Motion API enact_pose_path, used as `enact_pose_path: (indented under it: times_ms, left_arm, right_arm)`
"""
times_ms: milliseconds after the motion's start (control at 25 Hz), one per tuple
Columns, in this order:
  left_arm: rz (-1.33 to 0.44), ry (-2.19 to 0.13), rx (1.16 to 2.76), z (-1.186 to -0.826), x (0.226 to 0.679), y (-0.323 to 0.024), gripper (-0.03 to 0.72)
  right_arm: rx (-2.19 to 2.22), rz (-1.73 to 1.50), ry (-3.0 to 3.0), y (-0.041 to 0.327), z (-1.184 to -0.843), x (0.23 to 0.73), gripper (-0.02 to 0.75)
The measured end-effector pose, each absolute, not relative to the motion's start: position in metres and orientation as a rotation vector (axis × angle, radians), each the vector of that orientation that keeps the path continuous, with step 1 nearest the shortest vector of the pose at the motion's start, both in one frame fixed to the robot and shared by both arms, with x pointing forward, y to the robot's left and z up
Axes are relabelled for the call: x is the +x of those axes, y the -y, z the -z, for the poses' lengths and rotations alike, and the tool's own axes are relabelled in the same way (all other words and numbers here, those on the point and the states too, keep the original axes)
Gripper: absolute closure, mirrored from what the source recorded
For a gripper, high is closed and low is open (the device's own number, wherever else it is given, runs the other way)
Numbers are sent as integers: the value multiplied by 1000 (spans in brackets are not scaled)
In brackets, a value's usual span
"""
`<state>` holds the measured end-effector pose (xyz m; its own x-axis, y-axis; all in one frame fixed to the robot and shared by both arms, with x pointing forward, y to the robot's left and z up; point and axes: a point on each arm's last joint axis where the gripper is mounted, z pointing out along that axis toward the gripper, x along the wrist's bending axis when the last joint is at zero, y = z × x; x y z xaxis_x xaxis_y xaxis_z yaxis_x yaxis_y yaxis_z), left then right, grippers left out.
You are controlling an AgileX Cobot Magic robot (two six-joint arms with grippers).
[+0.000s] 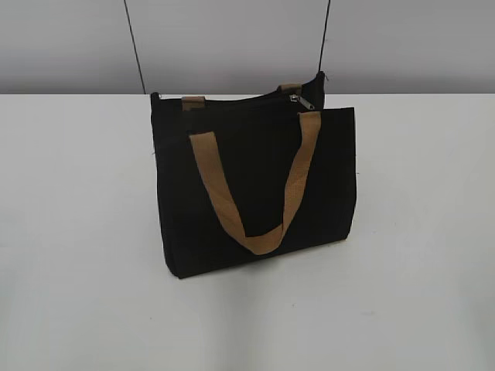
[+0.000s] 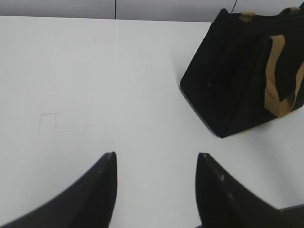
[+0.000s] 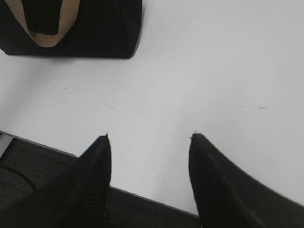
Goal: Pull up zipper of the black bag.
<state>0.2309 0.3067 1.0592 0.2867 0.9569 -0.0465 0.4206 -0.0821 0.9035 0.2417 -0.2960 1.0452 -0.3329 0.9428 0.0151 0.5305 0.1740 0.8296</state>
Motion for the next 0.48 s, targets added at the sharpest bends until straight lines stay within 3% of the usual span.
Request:
enact_pose_path:
  times_ms: [480]
  left_arm:
    - [-758, -1273, 1664, -1059, 231, -307, 317]
  right_arm:
    - [1381, -1040, -1935, 297, -1045, 242, 325]
